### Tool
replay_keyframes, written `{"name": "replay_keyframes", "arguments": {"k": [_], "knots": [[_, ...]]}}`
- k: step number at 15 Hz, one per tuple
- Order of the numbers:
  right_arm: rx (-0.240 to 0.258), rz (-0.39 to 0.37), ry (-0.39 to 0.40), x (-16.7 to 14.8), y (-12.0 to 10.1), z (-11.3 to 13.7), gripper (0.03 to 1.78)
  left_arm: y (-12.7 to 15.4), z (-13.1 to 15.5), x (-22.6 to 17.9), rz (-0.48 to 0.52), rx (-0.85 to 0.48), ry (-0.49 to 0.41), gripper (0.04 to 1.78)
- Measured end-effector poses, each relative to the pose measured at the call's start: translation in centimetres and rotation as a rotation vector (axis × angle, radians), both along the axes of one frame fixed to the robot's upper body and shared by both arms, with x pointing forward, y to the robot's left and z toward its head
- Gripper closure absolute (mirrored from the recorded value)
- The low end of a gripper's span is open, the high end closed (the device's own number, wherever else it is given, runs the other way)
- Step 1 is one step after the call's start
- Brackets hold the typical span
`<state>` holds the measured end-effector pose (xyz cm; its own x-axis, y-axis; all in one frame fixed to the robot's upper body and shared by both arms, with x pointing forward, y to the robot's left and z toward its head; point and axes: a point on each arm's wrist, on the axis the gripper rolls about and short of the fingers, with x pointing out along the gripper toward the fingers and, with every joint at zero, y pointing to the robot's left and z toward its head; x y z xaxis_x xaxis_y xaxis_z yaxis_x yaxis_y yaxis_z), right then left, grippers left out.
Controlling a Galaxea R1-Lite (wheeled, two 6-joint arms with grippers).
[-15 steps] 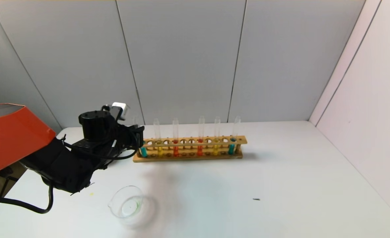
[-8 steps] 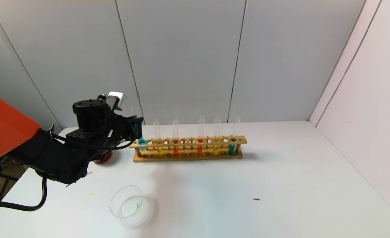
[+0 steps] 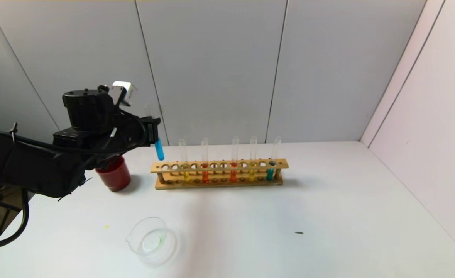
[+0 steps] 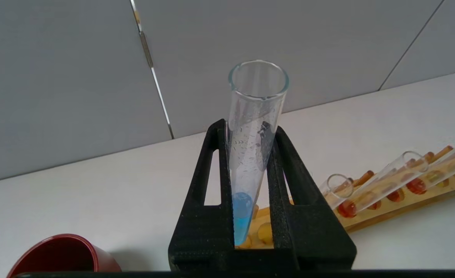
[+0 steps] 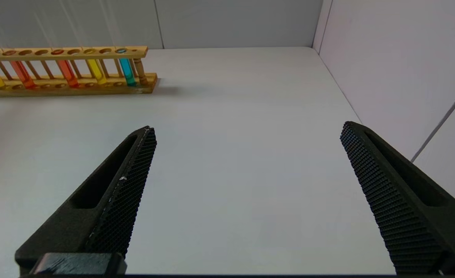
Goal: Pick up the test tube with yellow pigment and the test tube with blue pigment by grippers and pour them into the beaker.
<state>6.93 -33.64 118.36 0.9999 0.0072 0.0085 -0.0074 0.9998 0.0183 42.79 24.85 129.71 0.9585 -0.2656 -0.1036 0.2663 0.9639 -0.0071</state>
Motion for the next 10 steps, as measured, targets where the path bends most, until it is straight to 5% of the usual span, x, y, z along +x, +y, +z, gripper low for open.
{"name": "replay_keyframes", "arguments": {"k": [5, 10], "knots": [[0.0, 0.0, 0.0, 0.0, 0.0, 0.0, 0.07, 0.4, 3.6, -1.9, -0.004, 0.007, 0.013, 1.51], [0.0, 0.0, 0.0, 0.0, 0.0, 0.0, 0.07, 1.6, 5.0, -6.4, -0.024, 0.15, 0.128, 1.51]]}}
